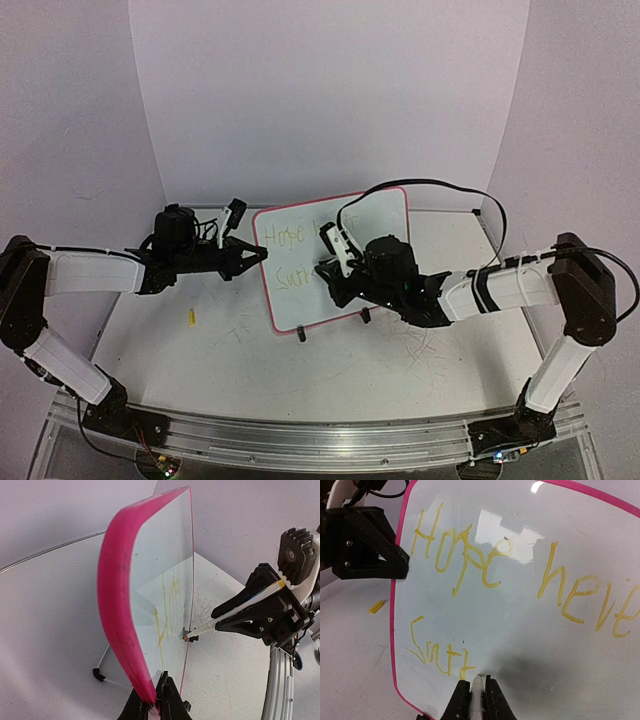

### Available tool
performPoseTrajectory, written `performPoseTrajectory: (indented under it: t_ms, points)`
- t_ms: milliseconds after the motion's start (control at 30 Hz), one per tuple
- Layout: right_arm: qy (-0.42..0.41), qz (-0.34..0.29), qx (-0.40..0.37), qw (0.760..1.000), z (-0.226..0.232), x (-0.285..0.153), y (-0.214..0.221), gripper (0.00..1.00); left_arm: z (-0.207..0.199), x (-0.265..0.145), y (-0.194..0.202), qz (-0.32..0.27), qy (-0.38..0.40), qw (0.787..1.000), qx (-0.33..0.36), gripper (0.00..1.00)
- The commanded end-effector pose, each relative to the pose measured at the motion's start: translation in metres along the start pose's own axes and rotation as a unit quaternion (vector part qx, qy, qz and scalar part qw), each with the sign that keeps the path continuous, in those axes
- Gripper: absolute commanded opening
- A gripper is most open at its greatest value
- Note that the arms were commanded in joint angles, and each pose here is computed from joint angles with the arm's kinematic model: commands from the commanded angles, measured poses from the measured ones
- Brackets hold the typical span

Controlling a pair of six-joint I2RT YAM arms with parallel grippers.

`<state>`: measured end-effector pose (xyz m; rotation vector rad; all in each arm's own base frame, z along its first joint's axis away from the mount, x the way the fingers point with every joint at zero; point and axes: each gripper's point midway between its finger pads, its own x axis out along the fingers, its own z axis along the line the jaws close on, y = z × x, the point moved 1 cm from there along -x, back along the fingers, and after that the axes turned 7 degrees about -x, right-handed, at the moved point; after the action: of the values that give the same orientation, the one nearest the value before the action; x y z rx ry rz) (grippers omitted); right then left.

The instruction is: Write a sentence on the whiteboard

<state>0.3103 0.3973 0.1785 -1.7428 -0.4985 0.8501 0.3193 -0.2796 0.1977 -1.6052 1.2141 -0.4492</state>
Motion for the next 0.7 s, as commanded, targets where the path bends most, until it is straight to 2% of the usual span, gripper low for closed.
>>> performPoseTrajectory:
  t_ms: [0, 400, 667]
  points:
    - [0.030, -0.026, 0.017, 0.999, -0.011, 0.006, -0.020, 0.00, 0.026, -0.002, -0.001, 0.007, -0.076, 0.996, 0.051, 0.00]
    - [0.081, -0.005, 0.050, 0.995, -0.032, 0.000, -0.007, 0.00, 0.026, -0.002, 0.001, 0.009, -0.076, 0.996, 0.050, 0.00]
    - [0.095, -0.024, 0.051, 0.994, -0.039, -0.003, -0.019, 0.00, 0.026, -0.001, 0.001, 0.010, -0.076, 0.996, 0.050, 0.00]
